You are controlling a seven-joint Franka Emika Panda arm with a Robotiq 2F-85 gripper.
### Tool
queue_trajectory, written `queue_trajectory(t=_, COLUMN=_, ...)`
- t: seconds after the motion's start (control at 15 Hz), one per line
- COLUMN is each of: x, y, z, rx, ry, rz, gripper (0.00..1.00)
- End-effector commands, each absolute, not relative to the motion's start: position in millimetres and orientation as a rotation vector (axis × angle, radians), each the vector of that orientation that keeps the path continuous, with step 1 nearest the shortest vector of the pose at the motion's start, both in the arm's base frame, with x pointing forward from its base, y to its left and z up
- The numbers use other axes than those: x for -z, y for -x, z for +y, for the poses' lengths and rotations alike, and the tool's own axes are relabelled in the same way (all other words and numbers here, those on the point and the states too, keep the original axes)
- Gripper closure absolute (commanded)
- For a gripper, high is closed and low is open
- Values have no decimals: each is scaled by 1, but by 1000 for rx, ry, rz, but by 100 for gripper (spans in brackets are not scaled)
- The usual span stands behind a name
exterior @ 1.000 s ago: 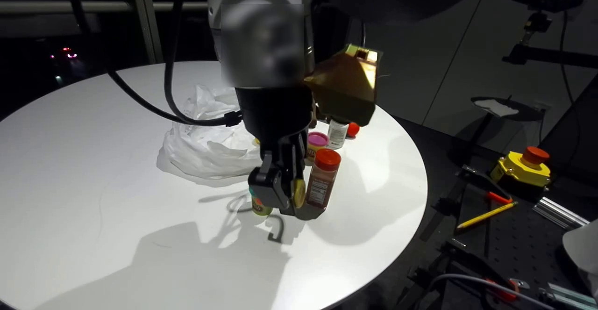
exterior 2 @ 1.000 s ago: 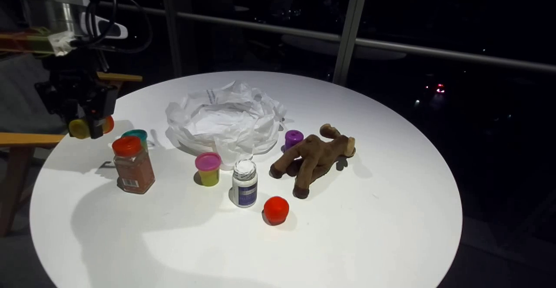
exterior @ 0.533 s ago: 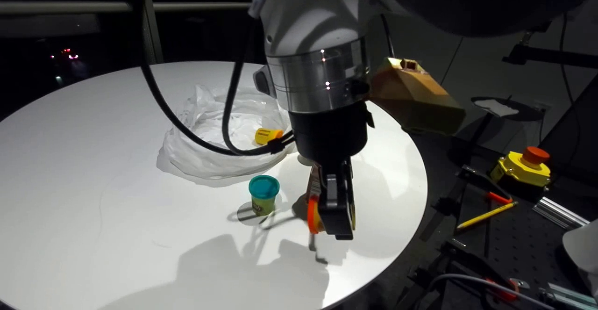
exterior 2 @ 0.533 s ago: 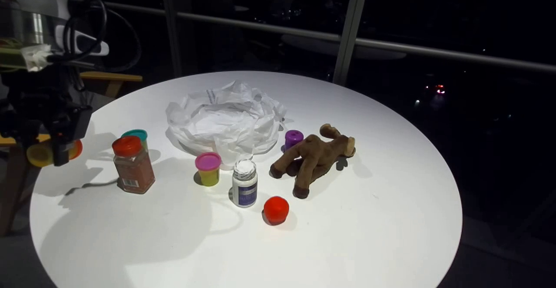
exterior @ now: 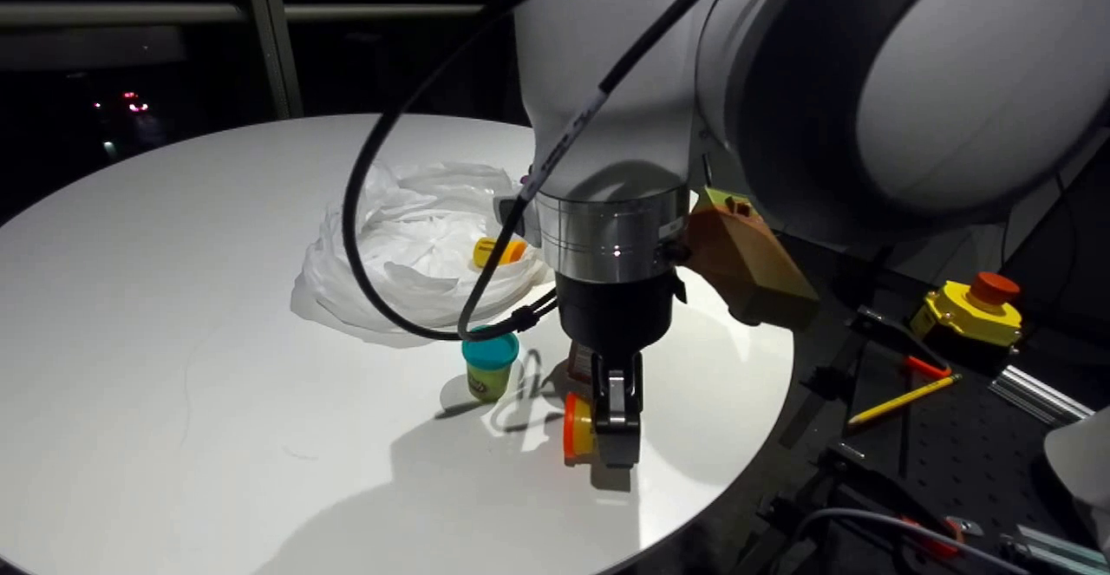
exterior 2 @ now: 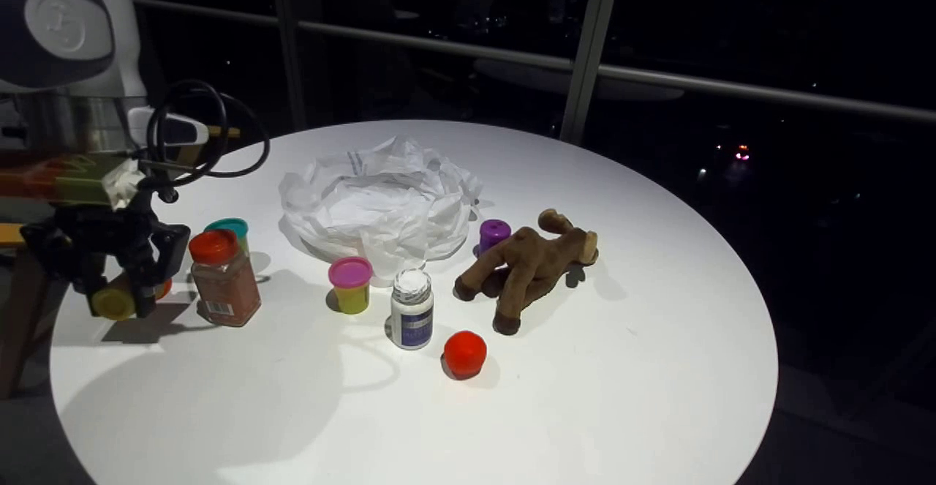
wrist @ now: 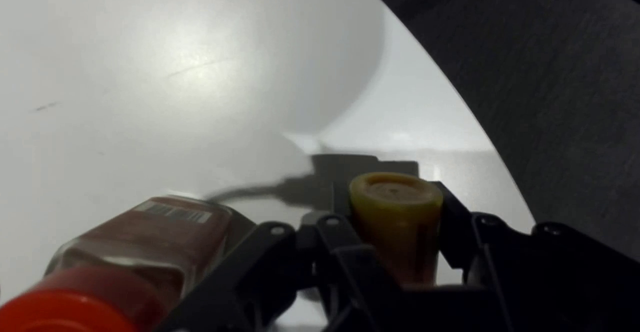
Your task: Remove the objects from the white plastic and put them on the table
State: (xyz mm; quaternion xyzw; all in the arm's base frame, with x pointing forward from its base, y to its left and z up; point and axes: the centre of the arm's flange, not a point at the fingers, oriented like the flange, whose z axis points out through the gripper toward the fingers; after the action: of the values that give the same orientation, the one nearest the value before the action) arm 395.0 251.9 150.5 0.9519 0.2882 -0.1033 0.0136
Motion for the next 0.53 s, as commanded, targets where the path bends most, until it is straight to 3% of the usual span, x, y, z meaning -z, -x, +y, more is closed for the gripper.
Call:
queue_trajectory(t=0.0, x=-140, y=-405, z=250, rx=218, ry=-2970, rz=934, gripper=82)
queue_trajectory(t=0.2, x=-147, y=-416, z=248, rx=140, ry=-2978, rz=929, gripper=81)
queue_trajectory(t=0.27, x=-150, y=-419, z=247, rx=110, ry=-2981, rz=925, gripper=70)
queue_trajectory(t=0.33, x=-154, y=-425, z=246, rx=83, ry=-2984, rz=919, gripper=39)
queue_trajectory(t=0.4, x=-158, y=-429, z=246, rx=59, ry=-2989, rz=914, gripper=39)
queue_trajectory(t=0.47, x=-162, y=-433, z=246, rx=38, ry=-2999, rz=909, gripper=32)
